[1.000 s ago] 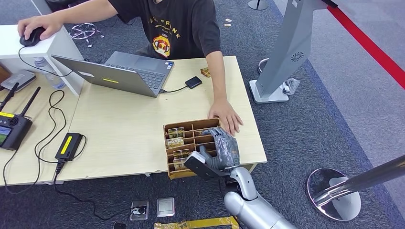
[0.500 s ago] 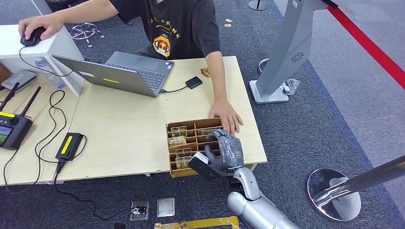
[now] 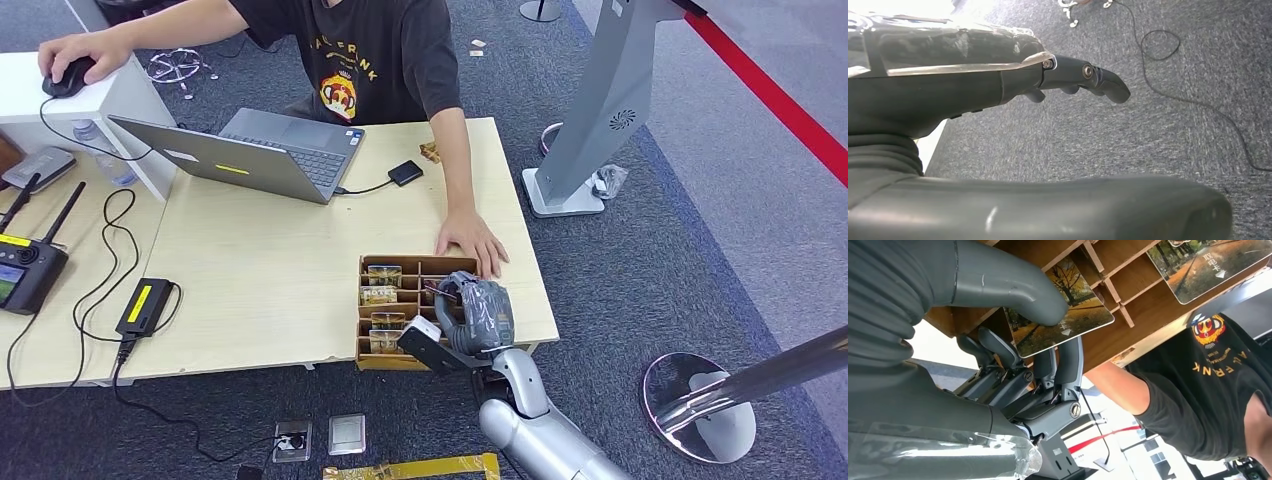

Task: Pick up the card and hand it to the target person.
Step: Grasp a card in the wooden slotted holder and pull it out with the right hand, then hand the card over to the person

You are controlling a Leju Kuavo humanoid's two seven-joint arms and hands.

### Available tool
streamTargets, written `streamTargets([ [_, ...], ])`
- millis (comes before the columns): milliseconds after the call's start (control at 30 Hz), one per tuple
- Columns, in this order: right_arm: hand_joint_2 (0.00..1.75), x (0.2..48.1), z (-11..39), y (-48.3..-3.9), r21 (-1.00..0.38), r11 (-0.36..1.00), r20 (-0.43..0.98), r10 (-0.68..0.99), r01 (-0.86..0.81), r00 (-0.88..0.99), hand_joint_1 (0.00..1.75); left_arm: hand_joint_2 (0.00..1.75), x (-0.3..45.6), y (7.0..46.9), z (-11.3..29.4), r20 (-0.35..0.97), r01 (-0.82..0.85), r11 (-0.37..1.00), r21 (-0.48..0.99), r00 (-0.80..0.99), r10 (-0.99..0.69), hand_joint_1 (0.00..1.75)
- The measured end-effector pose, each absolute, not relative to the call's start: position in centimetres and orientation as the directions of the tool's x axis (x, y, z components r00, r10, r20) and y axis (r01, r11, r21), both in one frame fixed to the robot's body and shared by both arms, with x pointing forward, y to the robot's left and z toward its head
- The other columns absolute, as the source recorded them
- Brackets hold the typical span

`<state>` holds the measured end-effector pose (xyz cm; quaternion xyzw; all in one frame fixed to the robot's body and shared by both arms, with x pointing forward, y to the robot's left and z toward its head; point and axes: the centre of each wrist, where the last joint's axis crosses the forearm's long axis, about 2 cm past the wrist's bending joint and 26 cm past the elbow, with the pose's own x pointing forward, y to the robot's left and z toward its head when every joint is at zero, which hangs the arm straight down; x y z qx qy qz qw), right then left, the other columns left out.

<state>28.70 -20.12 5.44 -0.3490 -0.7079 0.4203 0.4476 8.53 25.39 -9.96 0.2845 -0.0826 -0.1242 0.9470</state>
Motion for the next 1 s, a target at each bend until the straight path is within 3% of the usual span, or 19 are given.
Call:
streamTargets([
  [333, 1.75, 28.7, 6.5, -20.4, -0.908, 0.370, 0.274, 0.878, 0.196, -0.392, 1.68, 0.00, 8.6, 25.4, -9.9, 0.085, 0.188, 0.807, 0.560, 0.956, -0.281, 0.00],
  [567, 1.75, 28.9, 9.2, -20.6, -0.860, 0.400, 0.256, 0.875, 0.318, -0.410, 1.51, 0.00, 8.6, 25.4, -9.9, 0.082, 0.192, 0.805, 0.561, 0.955, -0.285, 0.00],
  [1000, 1.75, 30.6, 11.9, -23.0, -0.787, 0.454, 0.295, 0.872, 0.419, -0.391, 1.60, 0.00, 8.9, 25.4, -9.9, 0.094, 0.197, 0.802, 0.565, 0.949, -0.299, 0.00],
])
